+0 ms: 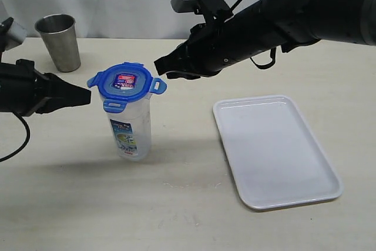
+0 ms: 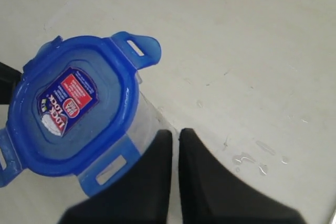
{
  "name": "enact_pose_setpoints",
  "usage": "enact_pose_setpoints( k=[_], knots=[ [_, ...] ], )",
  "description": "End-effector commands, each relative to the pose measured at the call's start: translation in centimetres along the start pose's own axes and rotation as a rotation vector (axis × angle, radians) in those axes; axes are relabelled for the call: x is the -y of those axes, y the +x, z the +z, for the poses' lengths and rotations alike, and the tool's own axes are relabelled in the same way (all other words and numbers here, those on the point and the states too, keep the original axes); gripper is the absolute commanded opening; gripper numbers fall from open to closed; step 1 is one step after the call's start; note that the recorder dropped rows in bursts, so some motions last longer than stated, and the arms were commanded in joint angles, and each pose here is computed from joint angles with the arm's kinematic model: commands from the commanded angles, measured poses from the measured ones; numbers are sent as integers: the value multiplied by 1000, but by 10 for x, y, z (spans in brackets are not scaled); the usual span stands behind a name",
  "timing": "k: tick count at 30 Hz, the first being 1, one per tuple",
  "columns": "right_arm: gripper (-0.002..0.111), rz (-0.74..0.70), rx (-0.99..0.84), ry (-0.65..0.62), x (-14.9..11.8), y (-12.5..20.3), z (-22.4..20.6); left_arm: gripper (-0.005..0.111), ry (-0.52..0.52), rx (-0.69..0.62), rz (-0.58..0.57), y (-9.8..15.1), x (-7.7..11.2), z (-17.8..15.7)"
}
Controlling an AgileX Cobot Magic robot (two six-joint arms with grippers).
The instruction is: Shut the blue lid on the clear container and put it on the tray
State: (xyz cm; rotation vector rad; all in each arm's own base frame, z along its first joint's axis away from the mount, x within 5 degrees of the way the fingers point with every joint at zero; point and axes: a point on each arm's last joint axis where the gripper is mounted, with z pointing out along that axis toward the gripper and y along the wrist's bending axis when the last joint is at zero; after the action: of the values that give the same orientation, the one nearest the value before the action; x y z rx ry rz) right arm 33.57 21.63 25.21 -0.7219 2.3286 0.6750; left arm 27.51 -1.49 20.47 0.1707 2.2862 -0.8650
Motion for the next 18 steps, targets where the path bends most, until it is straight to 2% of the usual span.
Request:
enact_pose_setpoints(
  k=[1,7,18],
  knots=[
    [5,-26,6,-3,-6,-1,3,0,8,-8,0,3,2,0],
    [5,-60,15,-12,-19,-1,8,0,5,14,14,1,8,6],
    [5,-62,-35,42,-16,2,2,0,-65,15,31,1,3,8]
  ],
)
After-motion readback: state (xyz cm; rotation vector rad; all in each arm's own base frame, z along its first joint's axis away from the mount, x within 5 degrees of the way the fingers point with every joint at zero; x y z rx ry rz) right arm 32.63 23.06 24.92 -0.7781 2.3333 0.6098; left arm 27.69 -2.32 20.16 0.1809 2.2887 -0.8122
